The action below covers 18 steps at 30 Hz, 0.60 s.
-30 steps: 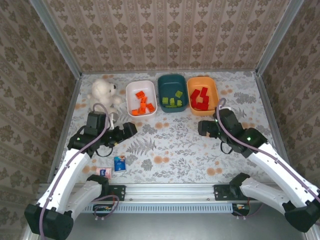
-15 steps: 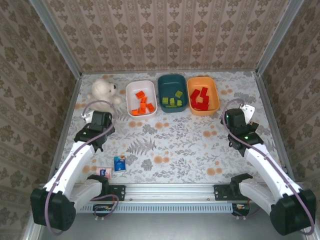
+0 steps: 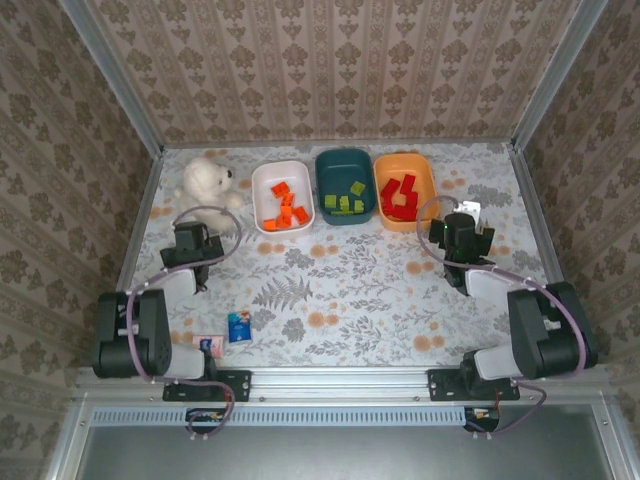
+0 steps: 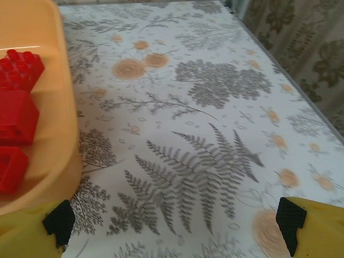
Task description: Sort the legos into containers by color
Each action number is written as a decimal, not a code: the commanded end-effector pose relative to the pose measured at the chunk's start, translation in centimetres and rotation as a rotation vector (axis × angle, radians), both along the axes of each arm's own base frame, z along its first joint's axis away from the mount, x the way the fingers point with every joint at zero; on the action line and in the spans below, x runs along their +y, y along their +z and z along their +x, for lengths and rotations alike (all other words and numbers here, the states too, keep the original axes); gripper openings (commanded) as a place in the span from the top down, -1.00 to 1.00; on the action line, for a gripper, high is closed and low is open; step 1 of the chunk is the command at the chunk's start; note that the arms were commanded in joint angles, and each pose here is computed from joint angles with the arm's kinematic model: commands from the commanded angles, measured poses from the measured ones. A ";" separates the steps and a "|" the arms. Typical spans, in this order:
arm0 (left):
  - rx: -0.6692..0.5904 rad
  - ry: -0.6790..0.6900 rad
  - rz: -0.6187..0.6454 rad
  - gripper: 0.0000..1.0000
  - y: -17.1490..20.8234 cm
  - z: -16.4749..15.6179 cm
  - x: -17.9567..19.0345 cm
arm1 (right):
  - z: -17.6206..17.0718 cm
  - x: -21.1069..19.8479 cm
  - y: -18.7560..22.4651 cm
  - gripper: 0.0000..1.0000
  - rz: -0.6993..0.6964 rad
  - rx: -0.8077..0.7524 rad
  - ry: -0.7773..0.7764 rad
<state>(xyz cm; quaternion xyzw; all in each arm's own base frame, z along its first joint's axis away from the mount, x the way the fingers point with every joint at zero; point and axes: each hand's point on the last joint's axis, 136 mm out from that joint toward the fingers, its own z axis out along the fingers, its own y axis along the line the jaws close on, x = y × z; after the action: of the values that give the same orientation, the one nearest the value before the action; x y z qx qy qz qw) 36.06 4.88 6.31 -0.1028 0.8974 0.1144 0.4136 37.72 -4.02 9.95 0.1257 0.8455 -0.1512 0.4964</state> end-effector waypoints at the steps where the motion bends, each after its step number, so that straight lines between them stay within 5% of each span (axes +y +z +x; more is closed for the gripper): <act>1: -0.180 -0.151 -0.008 -1.00 3.5 5.2 -1.7 | 2.6 0.8 1.4 -1.00 0.026 -0.103 0.096; 4: -0.168 -0.200 -0.001 -1.00 3.2 5.4 -2.6 | 2.0 1.1 1.0 -1.00 0.060 -0.151 0.136; 9: -0.421 -0.229 0.112 -1.00 3.9 2.5 -3.8 | 0.0 1.6 1.2 -1.00 0.058 -0.264 0.179; 12: -0.400 -0.187 0.089 -1.00 3.8 2.6 -3.2 | -0.2 1.3 1.0 -1.00 0.045 -0.319 0.164; 18: -0.348 -0.191 0.066 -1.00 3.4 3.4 -3.0 | 1.7 1.5 0.1 -1.00 0.047 -0.193 0.163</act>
<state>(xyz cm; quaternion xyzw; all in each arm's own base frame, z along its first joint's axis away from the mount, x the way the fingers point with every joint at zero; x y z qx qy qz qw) 38.68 1.64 7.95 -0.0185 0.8310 0.0840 0.5496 38.28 -3.10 9.05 0.0955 0.8092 -0.0849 0.5735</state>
